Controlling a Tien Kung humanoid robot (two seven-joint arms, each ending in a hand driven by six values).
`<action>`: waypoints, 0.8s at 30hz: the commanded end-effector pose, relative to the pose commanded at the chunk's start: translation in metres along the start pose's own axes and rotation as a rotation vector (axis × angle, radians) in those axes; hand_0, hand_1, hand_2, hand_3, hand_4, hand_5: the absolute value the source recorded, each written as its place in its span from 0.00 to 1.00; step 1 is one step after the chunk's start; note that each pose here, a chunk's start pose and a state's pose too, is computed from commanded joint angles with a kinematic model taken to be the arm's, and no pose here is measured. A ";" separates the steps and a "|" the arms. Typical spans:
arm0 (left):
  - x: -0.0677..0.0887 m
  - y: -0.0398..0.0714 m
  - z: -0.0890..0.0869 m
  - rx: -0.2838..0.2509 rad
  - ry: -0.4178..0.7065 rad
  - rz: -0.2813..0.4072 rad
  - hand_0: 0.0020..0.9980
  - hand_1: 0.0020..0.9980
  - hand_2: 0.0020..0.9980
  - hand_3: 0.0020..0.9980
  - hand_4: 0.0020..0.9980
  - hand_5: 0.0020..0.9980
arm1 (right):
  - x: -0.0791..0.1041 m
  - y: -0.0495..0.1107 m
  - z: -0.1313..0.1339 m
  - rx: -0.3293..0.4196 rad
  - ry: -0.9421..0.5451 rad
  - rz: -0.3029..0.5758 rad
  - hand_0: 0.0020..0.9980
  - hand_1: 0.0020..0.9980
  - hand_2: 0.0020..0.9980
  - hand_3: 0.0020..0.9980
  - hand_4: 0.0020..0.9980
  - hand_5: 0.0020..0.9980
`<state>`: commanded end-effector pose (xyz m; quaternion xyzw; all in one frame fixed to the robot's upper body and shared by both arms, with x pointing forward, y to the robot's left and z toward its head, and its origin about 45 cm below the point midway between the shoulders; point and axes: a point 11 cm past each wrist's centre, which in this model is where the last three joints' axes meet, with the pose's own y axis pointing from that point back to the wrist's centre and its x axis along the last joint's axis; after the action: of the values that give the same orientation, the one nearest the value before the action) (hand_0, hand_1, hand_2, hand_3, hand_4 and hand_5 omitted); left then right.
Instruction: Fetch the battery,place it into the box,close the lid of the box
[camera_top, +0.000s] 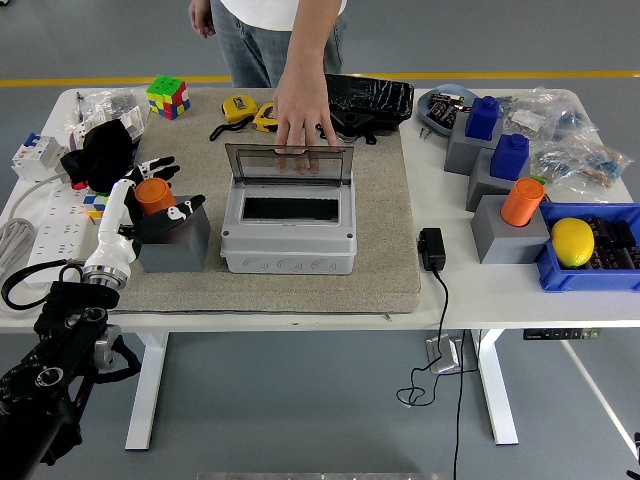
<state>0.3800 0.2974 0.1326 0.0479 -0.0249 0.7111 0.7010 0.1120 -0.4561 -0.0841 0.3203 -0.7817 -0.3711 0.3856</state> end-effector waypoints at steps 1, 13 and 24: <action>0.000 0.000 0.000 0.000 -0.001 0.000 0.78 0.83 0.72 0.72 1.00 0.11 | 0.000 0.000 0.000 0.000 0.000 0.000 0.86 0.79 0.75 0.78 1.00 1.00; -0.001 0.000 0.000 -0.001 -0.019 0.007 0.65 0.64 0.50 0.48 1.00 0.13 | 0.001 0.000 0.000 0.001 -0.001 0.002 0.86 0.79 0.75 0.78 1.00 1.00; -0.002 0.001 -0.002 0.004 -0.026 0.010 0.44 0.40 0.34 0.31 1.00 0.13 | 0.001 0.000 0.001 0.000 -0.002 0.003 0.86 0.80 0.75 0.78 1.00 1.00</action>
<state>0.3786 0.2959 0.1309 0.0584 -0.0326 0.7140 0.6970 0.1111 -0.4565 -0.0841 0.3188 -0.7826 -0.3709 0.3852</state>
